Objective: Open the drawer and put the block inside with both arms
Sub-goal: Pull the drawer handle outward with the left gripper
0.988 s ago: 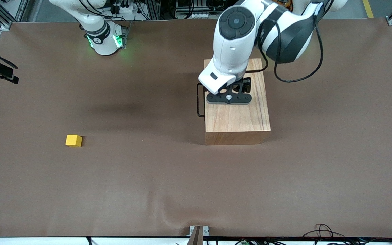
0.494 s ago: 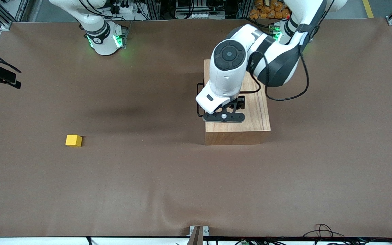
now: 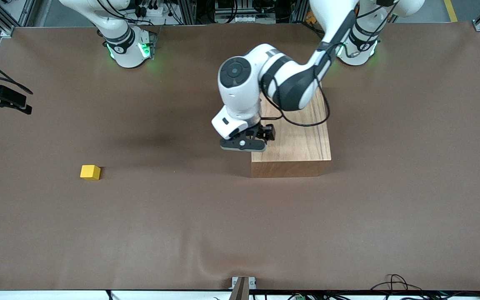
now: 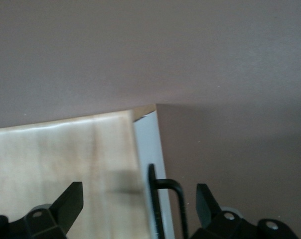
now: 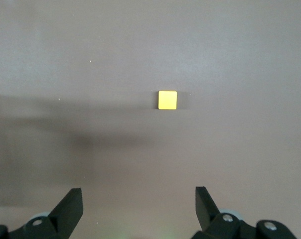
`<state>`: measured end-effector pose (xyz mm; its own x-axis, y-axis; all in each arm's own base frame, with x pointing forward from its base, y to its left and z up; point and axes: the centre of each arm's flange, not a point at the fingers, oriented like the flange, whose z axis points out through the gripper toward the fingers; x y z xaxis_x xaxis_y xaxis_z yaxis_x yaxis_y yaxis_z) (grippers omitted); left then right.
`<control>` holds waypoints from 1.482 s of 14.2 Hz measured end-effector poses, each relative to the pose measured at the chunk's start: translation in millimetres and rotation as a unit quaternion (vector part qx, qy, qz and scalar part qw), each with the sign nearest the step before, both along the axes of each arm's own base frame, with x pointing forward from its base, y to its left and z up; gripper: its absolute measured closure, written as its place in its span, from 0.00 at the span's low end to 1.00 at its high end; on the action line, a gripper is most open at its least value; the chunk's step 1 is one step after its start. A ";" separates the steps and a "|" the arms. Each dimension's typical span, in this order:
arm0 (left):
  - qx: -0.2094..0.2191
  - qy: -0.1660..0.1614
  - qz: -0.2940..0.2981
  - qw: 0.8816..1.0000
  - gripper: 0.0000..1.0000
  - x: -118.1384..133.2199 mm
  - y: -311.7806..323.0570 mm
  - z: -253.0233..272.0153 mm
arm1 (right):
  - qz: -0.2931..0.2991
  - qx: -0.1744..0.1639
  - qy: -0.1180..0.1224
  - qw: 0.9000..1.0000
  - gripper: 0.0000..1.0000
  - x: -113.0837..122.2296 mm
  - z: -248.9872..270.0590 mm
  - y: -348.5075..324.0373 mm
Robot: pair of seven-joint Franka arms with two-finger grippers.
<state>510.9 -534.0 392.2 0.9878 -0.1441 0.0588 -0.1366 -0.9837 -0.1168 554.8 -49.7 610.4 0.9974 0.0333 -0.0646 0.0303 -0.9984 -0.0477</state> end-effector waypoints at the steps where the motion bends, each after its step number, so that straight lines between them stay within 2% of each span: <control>1: -0.003 -0.005 -0.002 1.000 0.00 -1.0 -6.6 1.7 | 0.000 0.006 0.003 1.000 0.00 3.9 -6.3 1.2; 5: -0.013 -0.014 -0.002 1.000 0.00 -7.7 -23.4 6.0 | 0.003 0.021 0.013 1.000 0.00 15.1 -25.0 7.9; 10: -0.010 -0.014 0.008 1.000 0.00 -57.5 -75.2 -20.9 | -0.002 0.021 0.016 1.000 0.00 17.0 -30.6 2.7; 16: 0.031 -0.014 0.011 0.999 0.00 -94.0 -99.9 -63.7 | -0.013 0.017 0.008 1.000 0.00 45.3 -72.5 -8.8; 21: 0.069 -0.009 0.054 0.996 0.00 -102.8 -94.3 -67.4 | -0.023 0.016 0.002 1.000 0.00 47.2 -74.1 -19.8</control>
